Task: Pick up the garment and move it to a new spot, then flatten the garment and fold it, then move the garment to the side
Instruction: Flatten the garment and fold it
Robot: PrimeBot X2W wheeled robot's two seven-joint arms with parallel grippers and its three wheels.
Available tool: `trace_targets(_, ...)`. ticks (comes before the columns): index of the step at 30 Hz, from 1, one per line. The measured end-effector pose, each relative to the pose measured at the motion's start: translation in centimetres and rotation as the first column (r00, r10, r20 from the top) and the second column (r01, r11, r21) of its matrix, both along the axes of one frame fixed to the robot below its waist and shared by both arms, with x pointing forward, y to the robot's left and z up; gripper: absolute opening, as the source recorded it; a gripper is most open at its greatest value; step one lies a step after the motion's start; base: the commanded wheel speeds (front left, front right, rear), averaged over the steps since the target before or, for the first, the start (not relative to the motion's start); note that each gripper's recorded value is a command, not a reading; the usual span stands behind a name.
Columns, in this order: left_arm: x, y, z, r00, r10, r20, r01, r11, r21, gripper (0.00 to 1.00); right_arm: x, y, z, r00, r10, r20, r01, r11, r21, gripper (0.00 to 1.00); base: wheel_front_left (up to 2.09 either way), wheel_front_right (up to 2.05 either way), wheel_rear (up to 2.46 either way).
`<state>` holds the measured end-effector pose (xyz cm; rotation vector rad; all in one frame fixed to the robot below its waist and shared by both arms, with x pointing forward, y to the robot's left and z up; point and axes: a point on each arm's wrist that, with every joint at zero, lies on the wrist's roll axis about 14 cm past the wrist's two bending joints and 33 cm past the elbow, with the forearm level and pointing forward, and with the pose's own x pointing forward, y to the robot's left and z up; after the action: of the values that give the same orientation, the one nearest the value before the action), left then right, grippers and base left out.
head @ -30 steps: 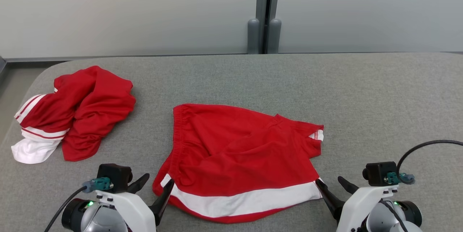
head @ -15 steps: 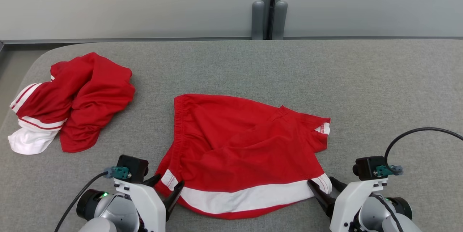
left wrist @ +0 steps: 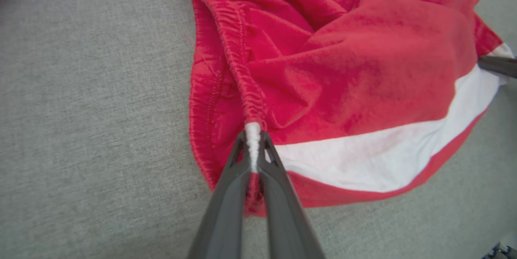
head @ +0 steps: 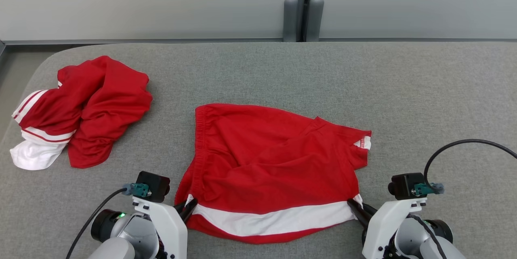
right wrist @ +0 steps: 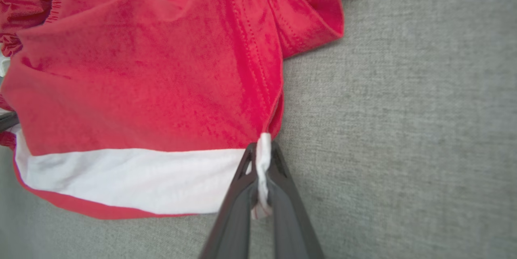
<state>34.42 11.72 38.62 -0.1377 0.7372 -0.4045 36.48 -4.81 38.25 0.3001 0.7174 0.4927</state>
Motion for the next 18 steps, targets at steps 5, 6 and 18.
trace_targets(5, 0.4, 0.2, 0.8, 0.999, 0.010, 0.043, -0.010, 1.000, -0.009, 0.00, 0.1, 0.4, 0.9, 1.000, -0.013, 0.021, 0.012, 0.999, 0.044, 0.00, 0.00, 0.00, 0.00)
trace_targets(6, 0.5, 0.2, 1.2, 0.998, 0.012, 0.055, -0.011, 1.000, -0.010, 0.00, 0.1, 0.4, 1.3, 0.999, -0.016, 0.031, 0.015, 0.999, 0.052, 0.00, 0.00, 0.00, 0.00)
trace_targets(18, 3.0, 0.1, 10.2, 0.938, 0.106, 0.330, -0.043, 0.980, -0.193, 0.00, 1.9, -2.4, 8.9, 0.954, -0.165, 0.250, 0.113, 0.971, 0.210, 0.00, 0.00, 0.00, 0.00)
